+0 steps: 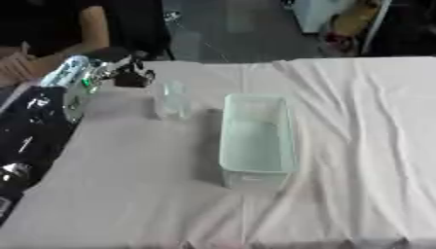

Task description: Pick up objects on the table and place them in the box.

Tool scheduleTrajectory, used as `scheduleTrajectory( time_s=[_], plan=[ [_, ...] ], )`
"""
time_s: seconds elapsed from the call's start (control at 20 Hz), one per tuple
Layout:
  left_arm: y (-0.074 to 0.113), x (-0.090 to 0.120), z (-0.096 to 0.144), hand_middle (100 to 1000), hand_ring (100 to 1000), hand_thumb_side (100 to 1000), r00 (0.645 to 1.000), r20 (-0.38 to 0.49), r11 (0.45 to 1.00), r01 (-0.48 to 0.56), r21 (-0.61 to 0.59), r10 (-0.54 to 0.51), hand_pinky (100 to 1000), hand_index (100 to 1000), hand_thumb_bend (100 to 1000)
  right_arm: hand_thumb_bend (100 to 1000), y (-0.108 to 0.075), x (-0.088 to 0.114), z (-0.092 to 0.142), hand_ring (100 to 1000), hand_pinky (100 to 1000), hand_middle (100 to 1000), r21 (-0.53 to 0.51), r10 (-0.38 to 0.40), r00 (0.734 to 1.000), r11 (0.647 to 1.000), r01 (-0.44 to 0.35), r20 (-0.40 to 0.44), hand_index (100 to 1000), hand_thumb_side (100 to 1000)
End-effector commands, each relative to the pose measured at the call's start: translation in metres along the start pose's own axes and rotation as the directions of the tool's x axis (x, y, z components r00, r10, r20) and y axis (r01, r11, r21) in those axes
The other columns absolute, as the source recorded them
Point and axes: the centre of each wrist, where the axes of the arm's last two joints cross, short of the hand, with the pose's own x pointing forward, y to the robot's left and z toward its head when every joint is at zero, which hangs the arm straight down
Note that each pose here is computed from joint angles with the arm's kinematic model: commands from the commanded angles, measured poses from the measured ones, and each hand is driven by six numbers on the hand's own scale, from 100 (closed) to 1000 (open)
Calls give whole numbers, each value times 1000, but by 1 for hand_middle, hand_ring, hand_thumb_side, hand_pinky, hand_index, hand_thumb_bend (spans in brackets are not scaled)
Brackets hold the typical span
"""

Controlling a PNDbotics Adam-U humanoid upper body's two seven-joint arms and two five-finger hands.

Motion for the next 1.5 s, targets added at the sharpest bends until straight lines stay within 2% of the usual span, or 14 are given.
scheduleTrajectory(
  time_s=[0.05,0.3,0.45,0.85,1.15,1.5],
  plan=[
    [23,5,5,741,734,815,998,38,997,48,58,-50,753,862,917,100,-5,4,-7,841,705,916,5,11,999,1000,-12,35,953,464],
    [27,16,7,768,772,707,992,81,992,85,98,-93,791,903,953,100,-5,4,-8,841,705,916,5,9,999,1000,-9,37,953,462],
    [27,21,6,778,795,645,987,97,988,116,100,-125,814,925,934,100,-5,4,-8,841,705,916,5,8,999,1000,-9,38,952,462],
    [25,25,3,759,775,667,983,128,989,128,68,-135,813,909,926,100,-5,4,-8,841,706,916,5,7,999,1000,-7,40,951,459],
    [13,22,-1,748,762,685,985,130,993,114,8,-114,811,901,926,100,-5,4,-9,841,706,916,5,6,999,1000,-6,41,950,459],
    [-1,20,-5,753,771,698,984,97,988,151,-5,-150,812,905,934,100,-5,4,-9,841,706,916,6,5,999,1000,-5,42,950,459]
  ],
)
